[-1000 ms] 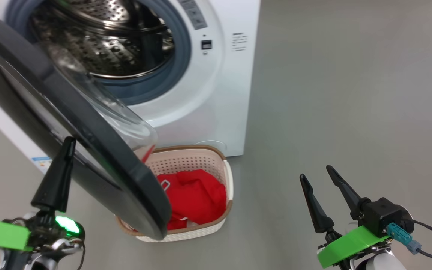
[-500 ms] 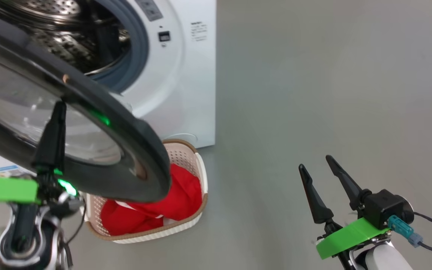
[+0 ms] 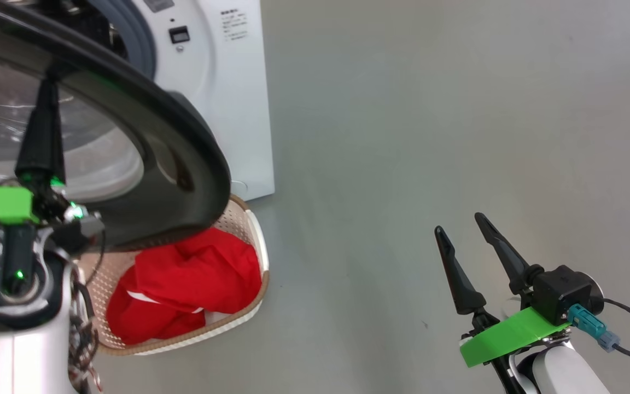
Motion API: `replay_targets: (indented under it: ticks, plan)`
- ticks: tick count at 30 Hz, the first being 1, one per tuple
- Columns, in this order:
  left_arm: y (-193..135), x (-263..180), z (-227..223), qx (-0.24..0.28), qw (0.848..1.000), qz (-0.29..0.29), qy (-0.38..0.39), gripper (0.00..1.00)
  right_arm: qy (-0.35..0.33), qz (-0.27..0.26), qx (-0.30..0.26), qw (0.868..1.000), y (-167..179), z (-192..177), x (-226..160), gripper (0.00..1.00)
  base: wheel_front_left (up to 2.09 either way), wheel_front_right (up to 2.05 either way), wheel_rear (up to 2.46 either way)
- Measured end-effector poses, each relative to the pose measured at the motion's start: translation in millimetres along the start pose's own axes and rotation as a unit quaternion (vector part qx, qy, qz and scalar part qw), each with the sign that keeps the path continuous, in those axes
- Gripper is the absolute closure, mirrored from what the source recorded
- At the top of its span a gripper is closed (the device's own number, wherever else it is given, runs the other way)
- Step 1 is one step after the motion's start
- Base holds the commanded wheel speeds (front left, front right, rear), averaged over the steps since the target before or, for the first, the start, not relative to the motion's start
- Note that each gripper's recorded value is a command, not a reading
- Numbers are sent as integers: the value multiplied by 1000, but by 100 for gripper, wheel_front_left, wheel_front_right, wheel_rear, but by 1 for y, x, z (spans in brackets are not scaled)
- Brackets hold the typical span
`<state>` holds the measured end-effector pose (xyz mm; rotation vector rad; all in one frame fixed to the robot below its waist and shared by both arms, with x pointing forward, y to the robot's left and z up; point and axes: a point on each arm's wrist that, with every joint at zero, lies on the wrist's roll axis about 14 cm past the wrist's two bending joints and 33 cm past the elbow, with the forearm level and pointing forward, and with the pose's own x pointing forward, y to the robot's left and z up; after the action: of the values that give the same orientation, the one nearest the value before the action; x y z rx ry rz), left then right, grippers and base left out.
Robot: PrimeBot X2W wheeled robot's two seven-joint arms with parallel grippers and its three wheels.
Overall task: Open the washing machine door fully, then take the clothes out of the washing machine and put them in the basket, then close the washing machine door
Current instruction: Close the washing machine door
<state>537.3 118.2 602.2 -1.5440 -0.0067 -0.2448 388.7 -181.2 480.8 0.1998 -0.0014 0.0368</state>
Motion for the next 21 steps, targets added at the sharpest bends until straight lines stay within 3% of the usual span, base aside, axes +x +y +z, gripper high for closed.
replay_targets:
  ticks: [16, 18, 20, 21]
  plan:
    - [4, 37, -12, -9, 999, -24, 20, 100, 9, -11, -3, 1000, -9, -6, 5, 0, 0, 0, 0]
    - [5, 35, -12, -14, 999, -22, 24, 69, 8, -7, -3, 1000, -6, -6, 6, 0, 0, 0, 0]
    - [4, 30, -16, -15, 999, -24, 33, 0, 5, -4, -2, 1000, -4, -4, 7, 0, 0, 0, 0]
    - [3, 27, -18, -13, 999, -26, 38, 0, 3, -2, -1, 1000, -2, -2, 7, 0, 0, 0, 0]
